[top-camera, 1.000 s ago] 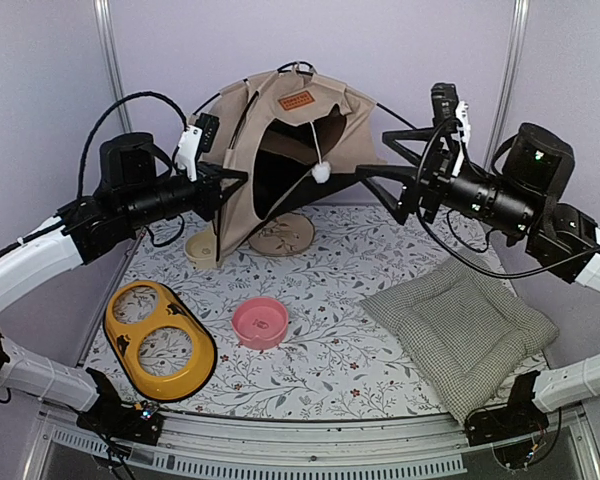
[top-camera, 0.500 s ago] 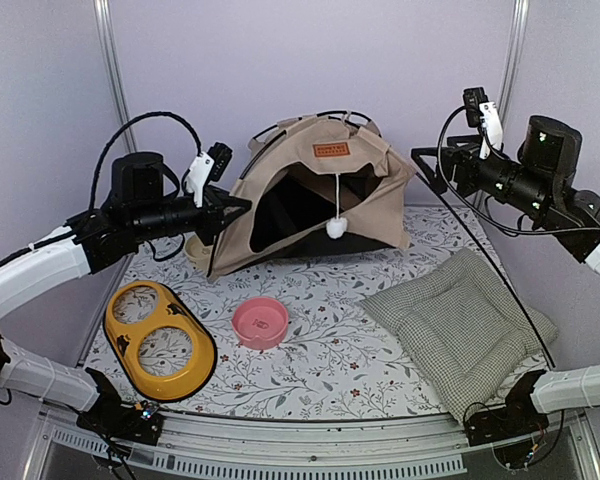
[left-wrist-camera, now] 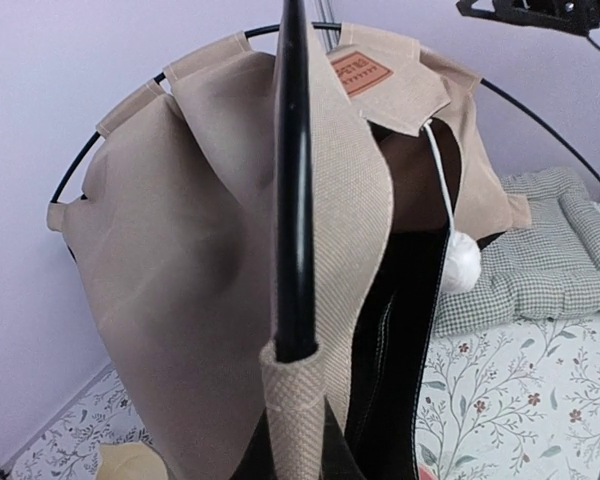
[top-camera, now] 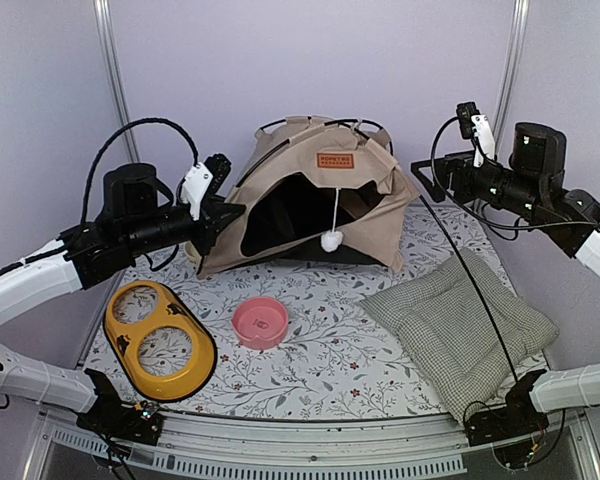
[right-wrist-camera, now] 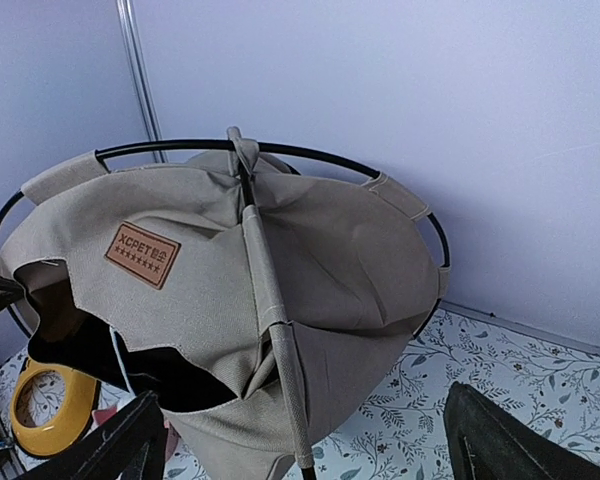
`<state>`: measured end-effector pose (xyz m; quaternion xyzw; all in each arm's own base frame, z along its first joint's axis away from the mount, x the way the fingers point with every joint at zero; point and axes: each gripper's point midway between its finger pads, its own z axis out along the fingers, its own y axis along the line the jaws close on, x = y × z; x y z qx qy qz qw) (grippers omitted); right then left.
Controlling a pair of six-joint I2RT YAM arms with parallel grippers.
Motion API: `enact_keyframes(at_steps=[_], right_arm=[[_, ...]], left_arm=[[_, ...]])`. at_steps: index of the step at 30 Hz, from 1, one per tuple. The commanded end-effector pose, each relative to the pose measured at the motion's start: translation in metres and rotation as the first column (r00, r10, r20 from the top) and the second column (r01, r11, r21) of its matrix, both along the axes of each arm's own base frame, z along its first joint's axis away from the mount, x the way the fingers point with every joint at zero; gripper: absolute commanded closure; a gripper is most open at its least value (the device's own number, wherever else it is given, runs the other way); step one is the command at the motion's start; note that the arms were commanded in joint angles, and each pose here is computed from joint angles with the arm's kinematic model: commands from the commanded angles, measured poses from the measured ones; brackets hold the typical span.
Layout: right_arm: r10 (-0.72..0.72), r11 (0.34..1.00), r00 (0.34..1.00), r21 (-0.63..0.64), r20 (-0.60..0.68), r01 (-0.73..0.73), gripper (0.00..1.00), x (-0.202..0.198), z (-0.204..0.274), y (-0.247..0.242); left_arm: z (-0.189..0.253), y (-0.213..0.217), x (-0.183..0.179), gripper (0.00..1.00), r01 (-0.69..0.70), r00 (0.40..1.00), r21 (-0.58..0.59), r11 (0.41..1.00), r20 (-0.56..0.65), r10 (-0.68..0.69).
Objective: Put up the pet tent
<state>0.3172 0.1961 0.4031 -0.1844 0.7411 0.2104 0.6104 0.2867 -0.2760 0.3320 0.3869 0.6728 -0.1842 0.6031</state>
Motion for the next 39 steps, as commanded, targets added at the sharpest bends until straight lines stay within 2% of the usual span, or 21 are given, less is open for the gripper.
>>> enact_keyframes(at_steps=[1,13,20,27,34,39], right_arm=[[0.030,1.000,0.998,-0.002,-0.052,-0.030,0.02,-0.002,-0.013,0.004],[0.026,0.999,0.995,-0.023,-0.096,-0.028,0.03,-0.002,-0.024,0.003],[0.081,0.996,0.991,-0.022,-0.105,-0.084,0.04,-0.002,-0.024,0.014],[0.082,0.996,0.991,-0.037,-0.104,-0.086,0.04,-0.003,-0.022,0.013],[0.125,0.991,0.979,-0.035,-0.163,-0.132,0.05,-0.010,-0.046,0.019],[0.218,0.974,0.950,-0.005,-0.221,-0.225,0.08,-0.024,-0.064,0.031]], left_arm=[[0.043,0.011,0.002,1.00,-0.087,0.976,-0.056,0.995,0.193,0.097],[0.068,0.034,0.008,1.00,-0.196,0.924,-0.049,0.979,0.326,0.201],[0.074,0.042,0.009,1.00,-0.227,0.906,-0.051,0.973,0.355,0.230],[0.086,0.065,0.025,1.00,-0.249,0.897,-0.082,0.965,0.356,0.262],[0.096,0.082,0.038,1.00,-0.254,0.895,-0.063,0.965,0.364,0.259],[0.092,0.096,0.050,1.00,-0.293,0.891,-0.047,0.955,0.350,0.290]])
